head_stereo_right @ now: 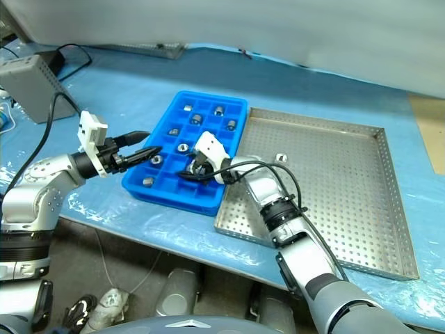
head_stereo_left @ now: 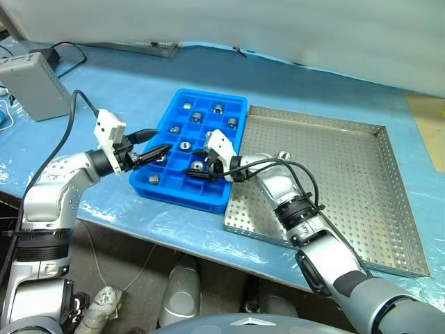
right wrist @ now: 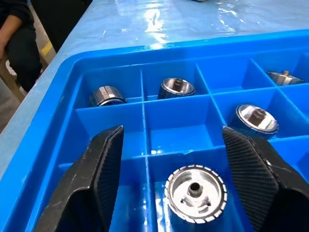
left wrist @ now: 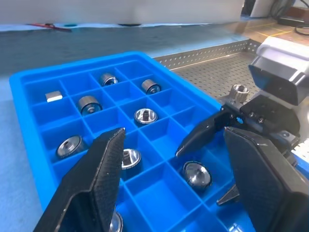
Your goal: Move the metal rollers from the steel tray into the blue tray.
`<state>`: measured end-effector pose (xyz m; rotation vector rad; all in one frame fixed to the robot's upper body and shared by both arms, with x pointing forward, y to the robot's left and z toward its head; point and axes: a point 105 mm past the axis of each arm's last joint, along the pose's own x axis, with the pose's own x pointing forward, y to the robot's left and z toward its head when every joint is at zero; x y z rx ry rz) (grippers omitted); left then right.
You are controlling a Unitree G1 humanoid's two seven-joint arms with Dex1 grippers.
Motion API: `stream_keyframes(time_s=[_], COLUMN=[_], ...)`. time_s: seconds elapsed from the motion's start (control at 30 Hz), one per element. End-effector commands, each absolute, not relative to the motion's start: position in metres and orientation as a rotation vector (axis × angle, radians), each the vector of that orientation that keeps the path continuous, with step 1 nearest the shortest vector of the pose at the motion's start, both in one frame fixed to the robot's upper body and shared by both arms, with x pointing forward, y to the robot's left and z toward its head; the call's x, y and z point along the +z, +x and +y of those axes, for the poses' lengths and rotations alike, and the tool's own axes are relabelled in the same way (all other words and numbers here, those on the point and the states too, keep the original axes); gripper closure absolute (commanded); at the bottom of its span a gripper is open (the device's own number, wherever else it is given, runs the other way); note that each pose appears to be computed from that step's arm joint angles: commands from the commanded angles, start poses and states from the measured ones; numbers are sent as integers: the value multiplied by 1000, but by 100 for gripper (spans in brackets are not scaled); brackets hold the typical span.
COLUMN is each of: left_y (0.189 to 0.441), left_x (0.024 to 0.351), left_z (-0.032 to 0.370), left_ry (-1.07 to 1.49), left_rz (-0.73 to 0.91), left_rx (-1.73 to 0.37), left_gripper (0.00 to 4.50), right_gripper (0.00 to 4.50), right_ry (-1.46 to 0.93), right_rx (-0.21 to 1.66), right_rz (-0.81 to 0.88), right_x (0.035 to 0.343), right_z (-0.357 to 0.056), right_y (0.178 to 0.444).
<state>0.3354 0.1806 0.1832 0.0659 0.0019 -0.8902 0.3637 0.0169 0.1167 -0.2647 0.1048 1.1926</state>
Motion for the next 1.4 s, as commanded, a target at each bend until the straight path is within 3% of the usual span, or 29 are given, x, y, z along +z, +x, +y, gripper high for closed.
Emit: stream_keyframes(time_s=[0.03,0.27,0.53,1.2,1.4], left_y=[340,354,365,361,357], left_x=[190,186,187,182,180], left_z=[169,131,97,103,102], left_ry=[74,52,63,45,41], left_rz=[-32,-37,-57,-62,-60], left_rx=[-947,-1088,-1221,-1189,-1183], left_gripper=[106,106,106,106,106], right_gripper=[109,109,109,109,109], right_ry=[-259,-262,-294,-220,-241], right_rx=[1115,938,734,564,576], right_rz=[5,-57,7,154,213], right_x=[147,174,158,100,75], right_z=[-8,-65,-120,-143,-143], right_y=[370,367,373,413,408])
